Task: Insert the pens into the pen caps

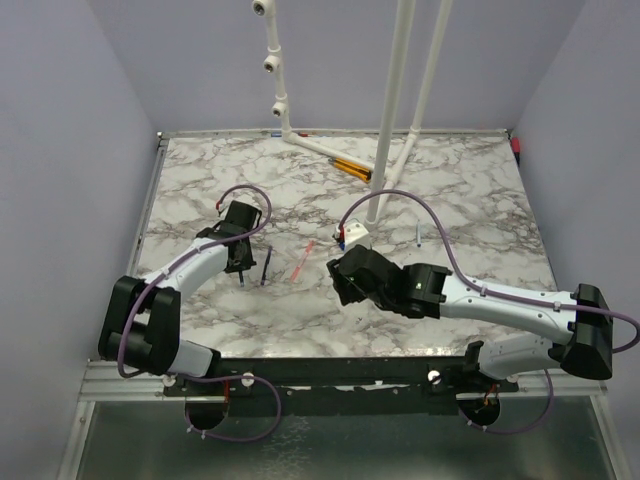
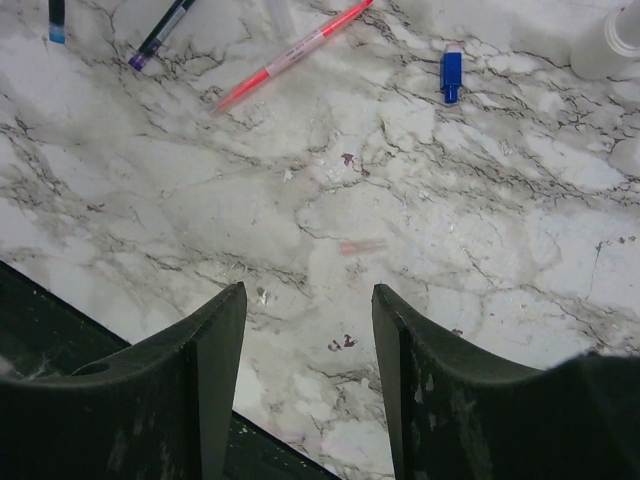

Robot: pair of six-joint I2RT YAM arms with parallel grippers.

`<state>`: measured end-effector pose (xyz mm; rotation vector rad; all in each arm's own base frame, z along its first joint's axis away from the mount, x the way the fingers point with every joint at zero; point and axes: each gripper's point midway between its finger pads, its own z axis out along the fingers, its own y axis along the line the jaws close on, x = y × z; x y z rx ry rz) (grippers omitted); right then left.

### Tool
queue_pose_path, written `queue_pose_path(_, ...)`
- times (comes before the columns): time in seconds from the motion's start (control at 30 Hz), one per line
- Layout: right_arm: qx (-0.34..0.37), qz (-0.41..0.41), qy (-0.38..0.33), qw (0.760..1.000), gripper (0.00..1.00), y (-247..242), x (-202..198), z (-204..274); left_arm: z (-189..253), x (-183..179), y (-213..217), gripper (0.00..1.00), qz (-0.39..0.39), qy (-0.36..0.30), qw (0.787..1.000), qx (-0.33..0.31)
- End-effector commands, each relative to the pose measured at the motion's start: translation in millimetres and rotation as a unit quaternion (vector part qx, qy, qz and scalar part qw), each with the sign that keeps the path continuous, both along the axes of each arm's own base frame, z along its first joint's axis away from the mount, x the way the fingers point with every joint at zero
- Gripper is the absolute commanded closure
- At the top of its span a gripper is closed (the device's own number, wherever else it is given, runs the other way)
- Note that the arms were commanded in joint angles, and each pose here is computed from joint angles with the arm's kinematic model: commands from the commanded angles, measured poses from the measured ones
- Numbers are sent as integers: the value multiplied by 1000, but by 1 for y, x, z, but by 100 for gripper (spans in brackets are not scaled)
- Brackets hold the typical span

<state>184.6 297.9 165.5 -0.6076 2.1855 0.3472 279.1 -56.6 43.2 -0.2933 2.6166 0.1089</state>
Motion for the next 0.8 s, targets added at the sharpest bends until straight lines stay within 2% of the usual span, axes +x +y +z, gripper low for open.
queue_pose_path(0.0, 6, 8, 6, 1000, 42, 0, -2, -5, -16, -11, 2, 98, 0, 36, 999, 3)
queue_pose_path(0.33, 4, 9, 3, 1000, 42, -2, -2, -7, -27, -16, 5, 89, 1, 60, 998, 14)
queue_pose_path(0.53, 5, 7, 2, 1000, 41, -4, -2, -5, -22, -14, 8, 76, 7, 50, 999, 21)
queue_pose_path(0.77, 7, 3, 1, 1000, 40, -10, -4, 1, -12, -11, 8, 67, 8, 31, 999, 16)
